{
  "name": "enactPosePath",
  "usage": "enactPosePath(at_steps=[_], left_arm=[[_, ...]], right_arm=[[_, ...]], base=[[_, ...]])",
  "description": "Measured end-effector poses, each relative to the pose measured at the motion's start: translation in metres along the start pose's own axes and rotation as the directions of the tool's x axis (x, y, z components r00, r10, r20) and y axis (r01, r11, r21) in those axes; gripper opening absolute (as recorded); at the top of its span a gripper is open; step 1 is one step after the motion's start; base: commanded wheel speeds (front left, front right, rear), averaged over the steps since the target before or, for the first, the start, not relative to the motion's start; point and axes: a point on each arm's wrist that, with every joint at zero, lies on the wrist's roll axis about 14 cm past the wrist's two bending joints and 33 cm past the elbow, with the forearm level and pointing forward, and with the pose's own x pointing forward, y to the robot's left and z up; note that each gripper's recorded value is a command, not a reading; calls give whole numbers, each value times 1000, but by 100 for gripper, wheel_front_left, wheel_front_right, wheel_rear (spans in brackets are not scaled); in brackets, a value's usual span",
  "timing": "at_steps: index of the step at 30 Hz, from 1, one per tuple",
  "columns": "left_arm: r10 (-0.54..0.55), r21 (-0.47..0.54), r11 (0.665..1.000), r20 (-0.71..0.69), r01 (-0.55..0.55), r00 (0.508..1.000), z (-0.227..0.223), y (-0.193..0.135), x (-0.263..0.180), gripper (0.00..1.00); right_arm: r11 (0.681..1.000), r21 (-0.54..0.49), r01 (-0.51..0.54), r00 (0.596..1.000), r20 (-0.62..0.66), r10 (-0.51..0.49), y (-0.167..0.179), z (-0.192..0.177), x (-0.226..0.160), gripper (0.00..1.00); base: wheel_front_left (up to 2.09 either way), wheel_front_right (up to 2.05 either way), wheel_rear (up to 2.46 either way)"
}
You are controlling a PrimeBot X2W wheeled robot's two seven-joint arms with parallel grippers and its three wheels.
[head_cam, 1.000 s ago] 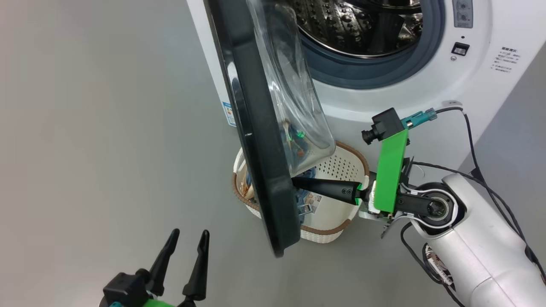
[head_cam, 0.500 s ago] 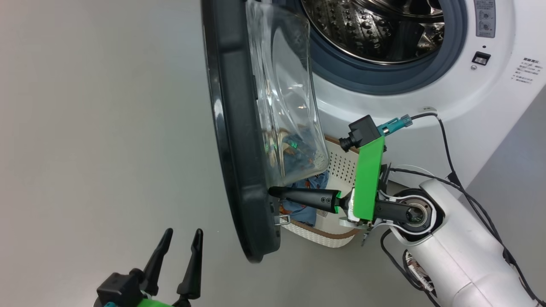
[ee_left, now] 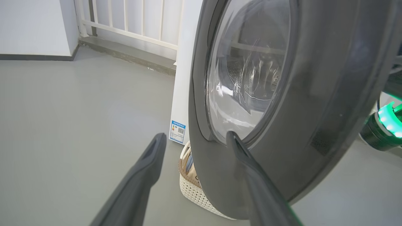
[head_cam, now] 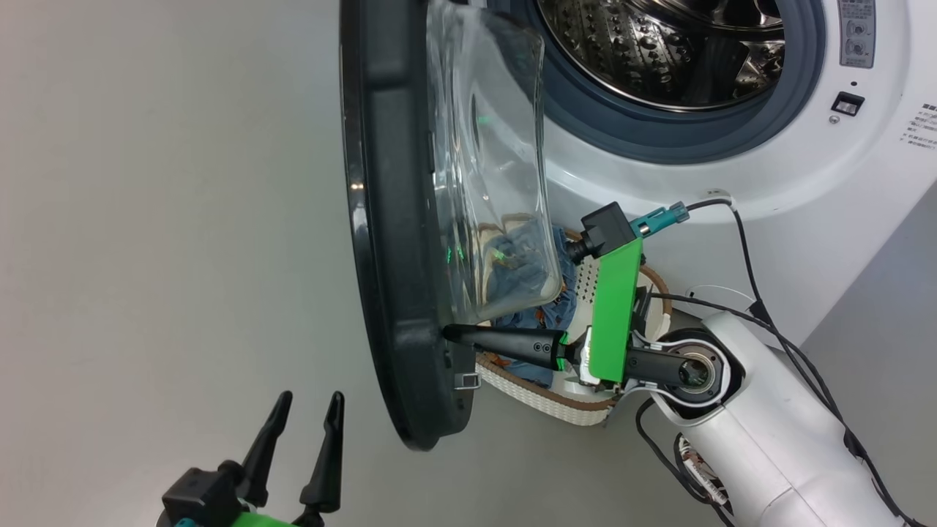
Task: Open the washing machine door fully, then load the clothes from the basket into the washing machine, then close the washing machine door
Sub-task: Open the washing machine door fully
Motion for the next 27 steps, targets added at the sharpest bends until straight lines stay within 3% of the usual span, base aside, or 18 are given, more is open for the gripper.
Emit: enactPosePath(at_steps=[27], left_arm=[[18,2,1000,13,-18,1000,4,6,-2,100]], right_arm=[[1000,4,-13,1000,1,13,4,-3,11,0]], base=[[0,0,0]])
